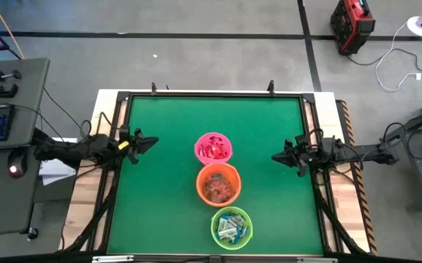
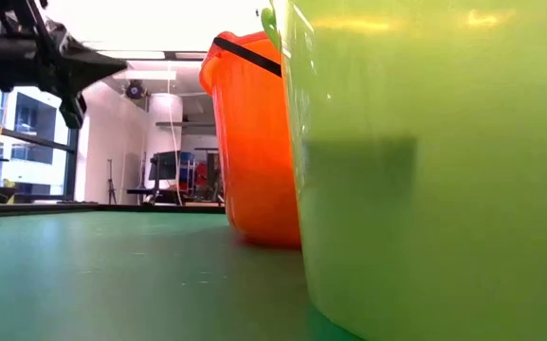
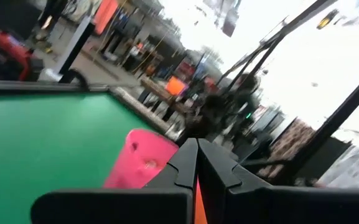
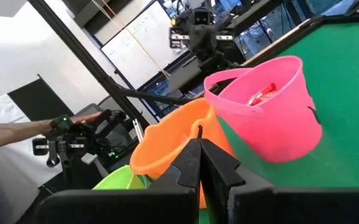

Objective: Sort candy by brand, put in halloween buckets
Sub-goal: Return to Home Position

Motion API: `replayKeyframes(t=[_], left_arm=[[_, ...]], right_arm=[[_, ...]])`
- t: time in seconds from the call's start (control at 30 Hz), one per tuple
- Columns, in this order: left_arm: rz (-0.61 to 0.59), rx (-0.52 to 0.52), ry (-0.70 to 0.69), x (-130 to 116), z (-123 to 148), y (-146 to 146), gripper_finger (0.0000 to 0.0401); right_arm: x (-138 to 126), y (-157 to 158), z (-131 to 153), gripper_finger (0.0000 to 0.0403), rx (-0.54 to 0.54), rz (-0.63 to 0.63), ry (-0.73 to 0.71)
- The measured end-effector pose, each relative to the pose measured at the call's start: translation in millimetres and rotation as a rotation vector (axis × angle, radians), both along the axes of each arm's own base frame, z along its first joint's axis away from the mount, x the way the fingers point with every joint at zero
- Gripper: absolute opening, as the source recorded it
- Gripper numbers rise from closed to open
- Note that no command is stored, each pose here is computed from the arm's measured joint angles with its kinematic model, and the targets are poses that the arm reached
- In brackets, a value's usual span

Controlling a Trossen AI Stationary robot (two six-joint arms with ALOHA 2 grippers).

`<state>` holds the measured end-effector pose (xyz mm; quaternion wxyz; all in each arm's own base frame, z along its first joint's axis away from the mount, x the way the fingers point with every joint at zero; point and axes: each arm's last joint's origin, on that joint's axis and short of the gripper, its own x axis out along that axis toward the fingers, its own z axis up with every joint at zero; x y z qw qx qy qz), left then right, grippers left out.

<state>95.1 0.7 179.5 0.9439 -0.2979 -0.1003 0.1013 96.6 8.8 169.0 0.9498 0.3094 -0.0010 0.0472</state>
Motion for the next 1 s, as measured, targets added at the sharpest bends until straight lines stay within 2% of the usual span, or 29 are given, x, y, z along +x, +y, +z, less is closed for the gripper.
replayKeyframes(t=[0.1,0.73,0.77,0.87,1.0], left_arm=[[-0.004,-0.003,-0.032,-1,4,0,0.0001],[-0.008,0.000,-0.018,0,2,0,0.0001],[-0.004,0.024,-0.009,0,2,0,0.0001],[0.015,0.224,0.076,0,-2,-1,0.0001],[-0.018,0.449,0.177,1,-7,0,0.0001]], right_arm=[[0,0,0,0.0000,0.000,-0.001,0.004],[1,0,-2,0.0000,-0.002,-0.004,0.020],[1,0,-2,0.0000,-0.002,-0.004,0.020],[1,0,-2,0.0000,-0.002,-0.004,0.021],[1,0,-2,0.0000,-0.002,-0.004,0.021]])
